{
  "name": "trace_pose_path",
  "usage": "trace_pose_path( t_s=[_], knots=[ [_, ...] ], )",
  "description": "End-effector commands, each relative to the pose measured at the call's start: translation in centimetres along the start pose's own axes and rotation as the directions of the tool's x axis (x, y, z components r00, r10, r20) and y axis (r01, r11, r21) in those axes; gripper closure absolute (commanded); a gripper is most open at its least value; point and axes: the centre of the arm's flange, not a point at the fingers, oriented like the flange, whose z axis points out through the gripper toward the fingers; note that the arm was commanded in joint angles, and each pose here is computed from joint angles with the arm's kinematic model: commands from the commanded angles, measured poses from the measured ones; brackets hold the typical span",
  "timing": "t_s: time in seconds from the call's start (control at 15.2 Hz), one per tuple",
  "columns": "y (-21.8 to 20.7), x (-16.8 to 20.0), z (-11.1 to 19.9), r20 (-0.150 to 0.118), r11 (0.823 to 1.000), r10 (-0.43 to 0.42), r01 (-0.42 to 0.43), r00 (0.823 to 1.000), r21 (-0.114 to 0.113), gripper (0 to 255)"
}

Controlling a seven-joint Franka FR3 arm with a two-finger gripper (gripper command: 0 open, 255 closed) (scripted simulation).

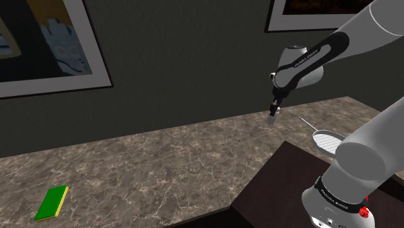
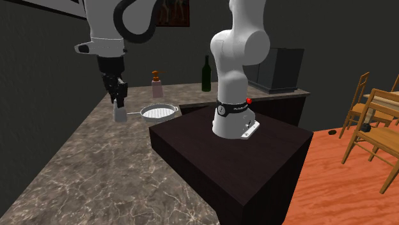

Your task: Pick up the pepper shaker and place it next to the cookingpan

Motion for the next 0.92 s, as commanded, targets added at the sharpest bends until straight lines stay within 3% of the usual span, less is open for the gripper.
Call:
trace_pose_path(
  t_s=[0.0, 0.86],
  knots=[
    [2.5, -0.3, 0.2, 0.001, 1.000, -0.002, 0.002, 1.000, 0.000, 255],
    [19.5, -1.8, 1.9, 0.001, 1.000, -0.002, 0.002, 1.000, 0.000, 255]
  ],
)
